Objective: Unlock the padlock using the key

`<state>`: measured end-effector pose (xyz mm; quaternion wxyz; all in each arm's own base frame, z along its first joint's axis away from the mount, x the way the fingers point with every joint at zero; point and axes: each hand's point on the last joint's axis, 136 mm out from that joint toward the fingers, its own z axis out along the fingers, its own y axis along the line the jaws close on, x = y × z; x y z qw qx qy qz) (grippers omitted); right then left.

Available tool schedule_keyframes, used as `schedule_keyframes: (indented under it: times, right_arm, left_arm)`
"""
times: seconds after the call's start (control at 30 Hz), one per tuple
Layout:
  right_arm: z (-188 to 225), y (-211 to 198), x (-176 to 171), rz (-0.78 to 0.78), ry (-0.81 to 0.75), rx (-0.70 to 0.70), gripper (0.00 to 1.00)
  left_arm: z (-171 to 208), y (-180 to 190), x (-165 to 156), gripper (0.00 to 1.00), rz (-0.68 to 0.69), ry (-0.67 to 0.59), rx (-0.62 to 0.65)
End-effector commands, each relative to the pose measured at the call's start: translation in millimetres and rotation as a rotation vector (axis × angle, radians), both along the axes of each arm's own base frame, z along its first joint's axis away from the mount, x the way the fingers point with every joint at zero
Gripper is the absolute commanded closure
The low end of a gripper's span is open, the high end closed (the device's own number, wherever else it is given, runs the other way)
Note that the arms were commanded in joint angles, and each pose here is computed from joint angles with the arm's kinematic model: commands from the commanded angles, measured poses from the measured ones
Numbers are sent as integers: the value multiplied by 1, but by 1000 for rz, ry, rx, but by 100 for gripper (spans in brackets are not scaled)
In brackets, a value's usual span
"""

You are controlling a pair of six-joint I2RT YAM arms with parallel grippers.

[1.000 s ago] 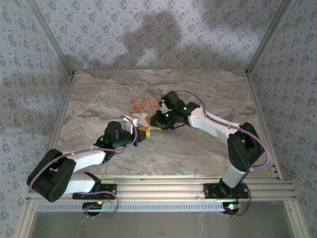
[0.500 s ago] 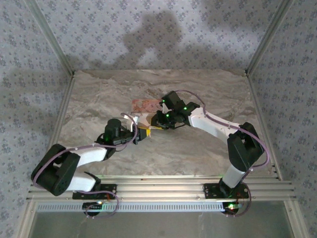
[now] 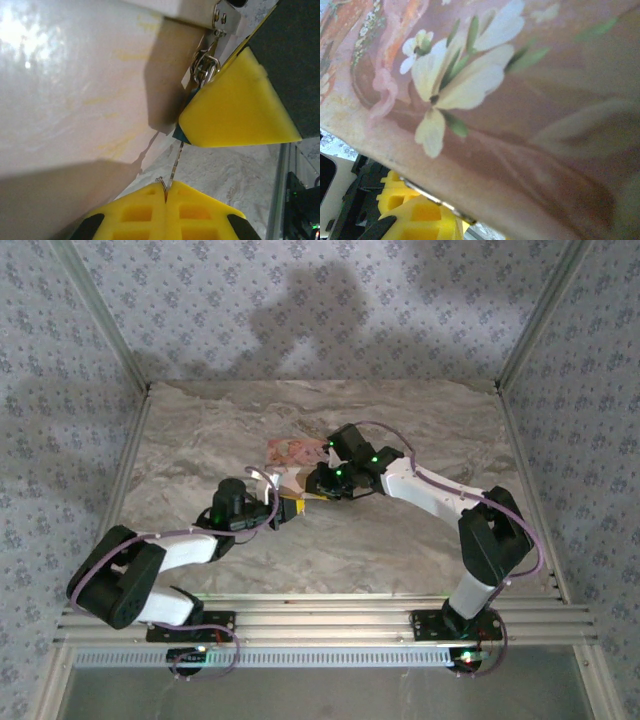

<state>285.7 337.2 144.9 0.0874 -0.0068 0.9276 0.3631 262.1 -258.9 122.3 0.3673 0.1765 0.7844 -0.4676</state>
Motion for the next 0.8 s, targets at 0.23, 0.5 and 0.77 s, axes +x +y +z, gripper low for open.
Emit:
schedule_keyframes:
  times: [0.23,0.5,0.77]
  right_arm:
    - [-15,10,26,-15,-88,-13,100]
    - [-34,19,48,-54,-144,-18,100]
    - [-82,2,42,-48,-162,-190,100]
  left_arm:
    - [-14,8,-4,100,19,-94,101]
    - [-36,30,-13,100,104,-66,189]
    - [-26,53,-17,100,181,-112,248]
